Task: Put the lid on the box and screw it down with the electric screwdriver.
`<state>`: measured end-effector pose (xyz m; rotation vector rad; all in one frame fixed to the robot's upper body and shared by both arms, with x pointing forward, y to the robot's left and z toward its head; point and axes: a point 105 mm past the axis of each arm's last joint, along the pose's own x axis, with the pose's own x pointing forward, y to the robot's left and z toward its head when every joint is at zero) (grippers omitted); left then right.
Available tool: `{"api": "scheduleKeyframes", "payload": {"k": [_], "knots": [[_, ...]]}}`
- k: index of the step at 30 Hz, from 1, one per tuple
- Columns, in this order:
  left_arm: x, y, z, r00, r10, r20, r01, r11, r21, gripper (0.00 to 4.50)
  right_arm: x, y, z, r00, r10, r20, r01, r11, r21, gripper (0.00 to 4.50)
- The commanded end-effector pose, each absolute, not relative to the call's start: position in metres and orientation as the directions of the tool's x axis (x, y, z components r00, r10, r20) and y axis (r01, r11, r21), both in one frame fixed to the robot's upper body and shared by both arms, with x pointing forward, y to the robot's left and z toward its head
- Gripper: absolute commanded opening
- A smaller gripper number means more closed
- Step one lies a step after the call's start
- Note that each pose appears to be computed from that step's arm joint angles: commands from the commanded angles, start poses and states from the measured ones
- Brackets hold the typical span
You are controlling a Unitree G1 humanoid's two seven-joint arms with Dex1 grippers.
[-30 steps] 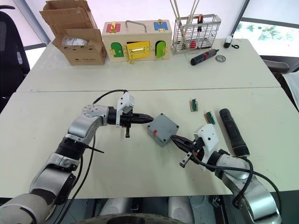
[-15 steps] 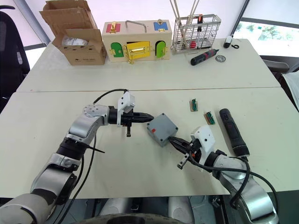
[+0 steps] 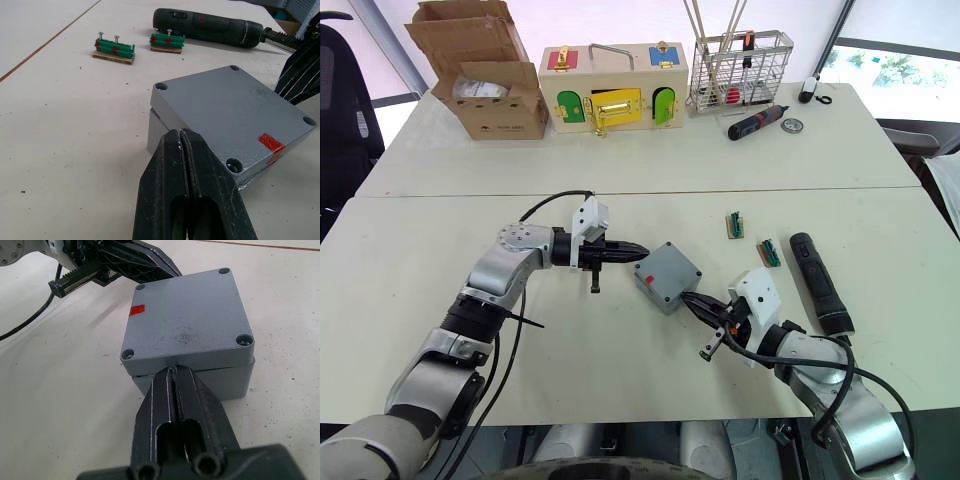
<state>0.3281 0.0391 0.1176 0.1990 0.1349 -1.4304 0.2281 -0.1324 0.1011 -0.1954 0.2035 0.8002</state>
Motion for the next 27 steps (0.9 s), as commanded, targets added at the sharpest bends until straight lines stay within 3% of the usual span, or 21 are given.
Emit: {"api": "scheduleKeyframes", "payload": {"k": [1,27], "knots": [[0.3167,0.0272,0.1208,0.068,-0.978,-0.195,0.996,0.056,0.068,0.00,0.2325,-0.1318,0.1143,0.699,0.689,-0.194,-0.714,0.687,-0.134,0.04],[0.3105,0.0251,0.1182,0.044,-0.979,-0.199,0.998,0.033,0.058,0.00,0.2283,-0.1267,0.1114,0.683,0.702,-0.201,-0.728,0.676,-0.116,0.04]]}}
